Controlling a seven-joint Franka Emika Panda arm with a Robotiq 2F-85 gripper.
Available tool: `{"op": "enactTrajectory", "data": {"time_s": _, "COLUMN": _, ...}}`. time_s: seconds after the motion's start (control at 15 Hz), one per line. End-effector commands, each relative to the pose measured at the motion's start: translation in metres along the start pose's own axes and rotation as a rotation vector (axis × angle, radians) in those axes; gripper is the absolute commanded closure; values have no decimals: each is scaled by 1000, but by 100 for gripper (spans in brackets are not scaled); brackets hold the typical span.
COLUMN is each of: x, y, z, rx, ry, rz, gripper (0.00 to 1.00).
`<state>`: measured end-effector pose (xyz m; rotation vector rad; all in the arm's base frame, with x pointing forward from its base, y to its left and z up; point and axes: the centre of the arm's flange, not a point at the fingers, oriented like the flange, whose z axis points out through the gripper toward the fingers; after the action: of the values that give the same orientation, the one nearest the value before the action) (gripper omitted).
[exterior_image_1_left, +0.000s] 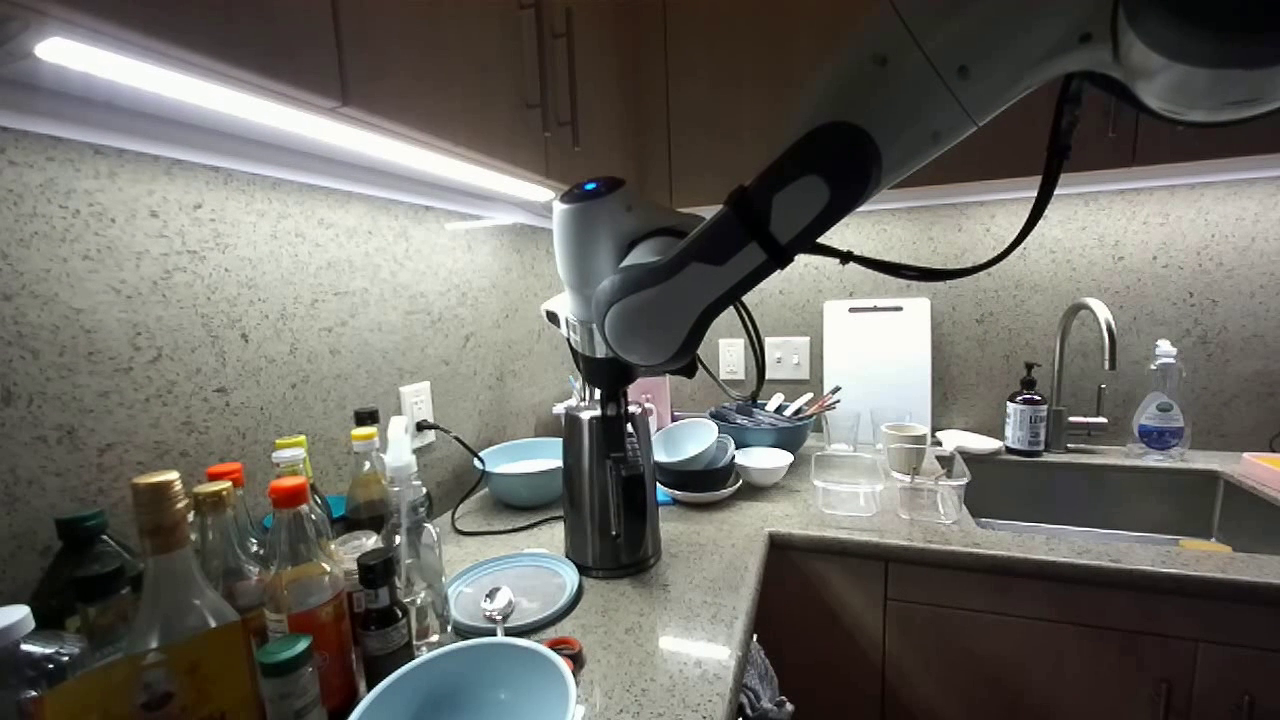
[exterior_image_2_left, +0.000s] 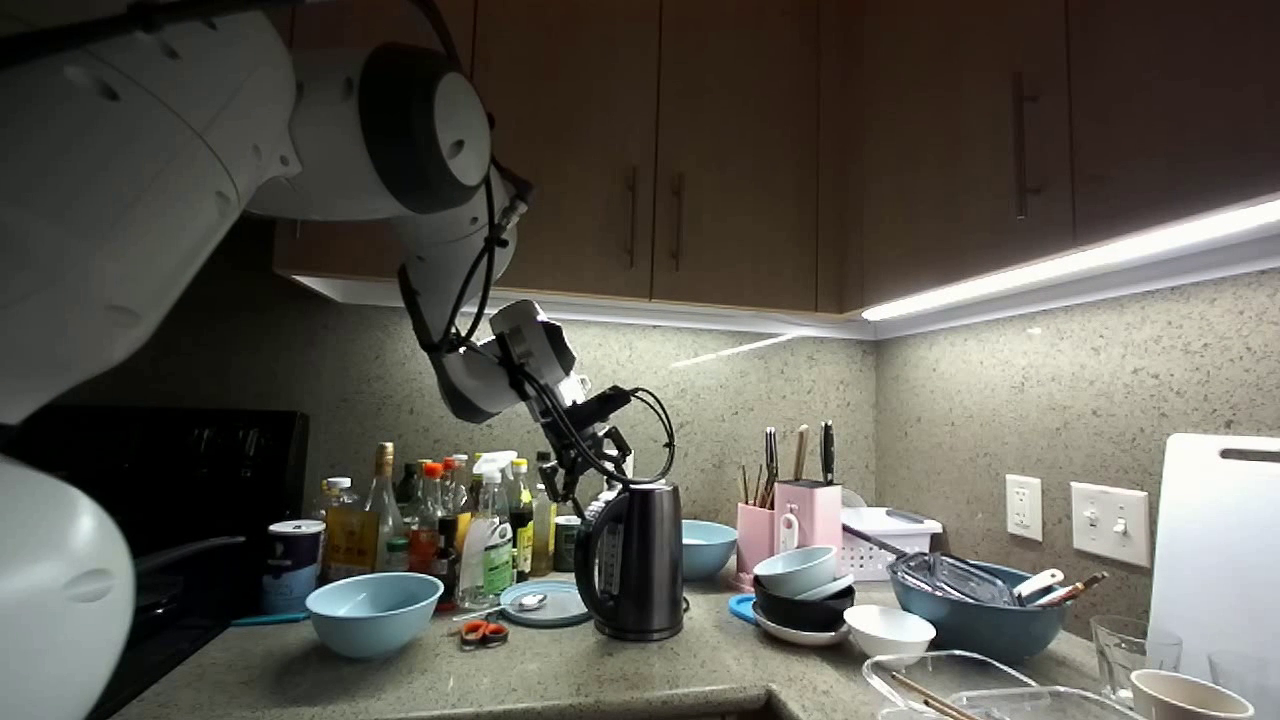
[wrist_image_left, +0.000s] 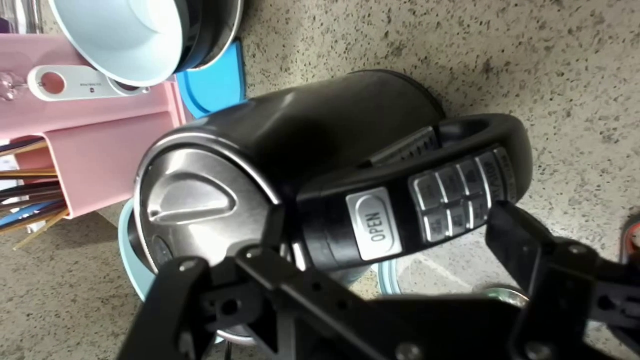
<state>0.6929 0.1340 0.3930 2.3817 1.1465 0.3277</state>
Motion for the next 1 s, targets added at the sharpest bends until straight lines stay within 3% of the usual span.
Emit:
{"op": "enactTrajectory", "data": {"time_s": 0.0, "x": -15, "y": -9, "z": -2, "rx": 2, "ry": -22, "rz": 26, "gripper": 0}}
{"op": "enactTrajectory", "data": {"time_s": 0.33, "x": -27, "y": 6, "z": 16, "rx": -13, "ry": -28, "rz": 114, "gripper": 0}}
{"op": "enactTrajectory", "data": {"time_s": 0.93, "x": -53, "y": 19, "z": 28, "rx": 42, "ry": -65, "rz": 245, "gripper": 0}}
